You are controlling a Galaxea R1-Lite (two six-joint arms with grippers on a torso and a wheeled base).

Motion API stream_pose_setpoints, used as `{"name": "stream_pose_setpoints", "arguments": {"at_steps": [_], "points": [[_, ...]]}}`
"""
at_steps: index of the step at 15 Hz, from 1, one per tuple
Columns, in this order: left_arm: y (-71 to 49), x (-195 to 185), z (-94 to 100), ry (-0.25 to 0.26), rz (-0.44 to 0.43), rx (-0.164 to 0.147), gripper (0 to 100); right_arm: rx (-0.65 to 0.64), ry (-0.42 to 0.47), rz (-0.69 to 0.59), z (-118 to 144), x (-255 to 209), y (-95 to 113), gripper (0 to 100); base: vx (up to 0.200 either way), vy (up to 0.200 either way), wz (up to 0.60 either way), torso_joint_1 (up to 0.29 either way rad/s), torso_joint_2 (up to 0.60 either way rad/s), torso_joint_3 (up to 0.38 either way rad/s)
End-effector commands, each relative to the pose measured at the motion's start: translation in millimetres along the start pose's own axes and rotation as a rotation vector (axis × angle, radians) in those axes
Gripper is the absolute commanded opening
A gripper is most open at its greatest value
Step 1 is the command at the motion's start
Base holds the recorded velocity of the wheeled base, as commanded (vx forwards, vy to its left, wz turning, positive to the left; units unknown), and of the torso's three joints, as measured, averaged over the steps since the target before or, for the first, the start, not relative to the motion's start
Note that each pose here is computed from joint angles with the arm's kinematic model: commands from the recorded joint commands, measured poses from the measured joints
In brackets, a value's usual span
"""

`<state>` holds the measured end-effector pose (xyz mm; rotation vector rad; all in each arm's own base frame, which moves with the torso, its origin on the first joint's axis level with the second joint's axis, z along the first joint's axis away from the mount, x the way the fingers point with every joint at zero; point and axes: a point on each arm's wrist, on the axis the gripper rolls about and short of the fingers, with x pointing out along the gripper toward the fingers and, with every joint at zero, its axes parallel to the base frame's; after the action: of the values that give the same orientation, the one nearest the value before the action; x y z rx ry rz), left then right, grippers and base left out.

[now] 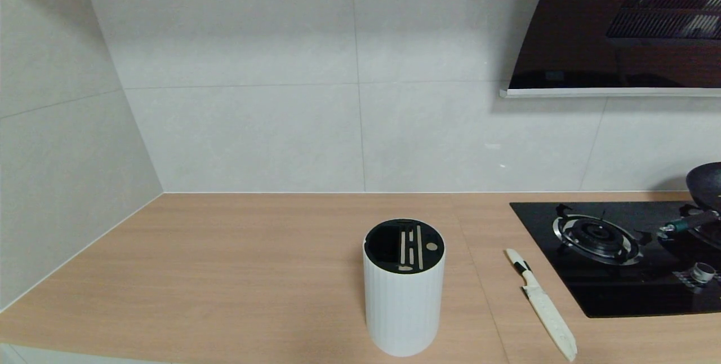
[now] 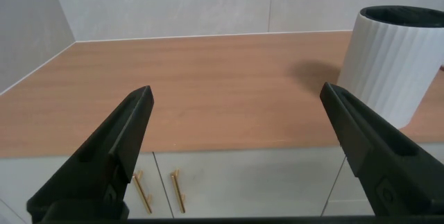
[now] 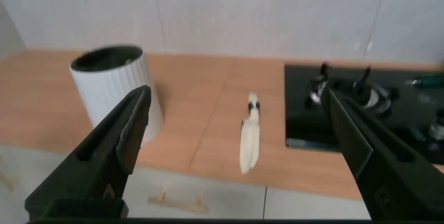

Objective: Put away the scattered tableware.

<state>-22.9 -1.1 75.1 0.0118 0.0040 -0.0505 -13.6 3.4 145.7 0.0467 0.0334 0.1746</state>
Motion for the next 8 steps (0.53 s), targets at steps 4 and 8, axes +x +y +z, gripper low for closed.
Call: {"name": "stream_pose_setpoints", "arguments": {"at_steps": [4, 8], "points": [[0.0, 0.0, -0.1, 0.0, 0.0, 0.0, 100, 0.053, 0.408, 0.066, 44.4, 119.3, -10.9, 100, 0.0, 0.0, 0.0, 0.0, 0.0, 0.0], [0.0, 0.0, -0.1, 0.0, 0.0, 0.0, 100, 0.06, 0.561, 0.107, 21.2, 186.8, -10.2, 100, 0.0, 0.0, 0.0, 0.0, 0.0, 0.0]]}}
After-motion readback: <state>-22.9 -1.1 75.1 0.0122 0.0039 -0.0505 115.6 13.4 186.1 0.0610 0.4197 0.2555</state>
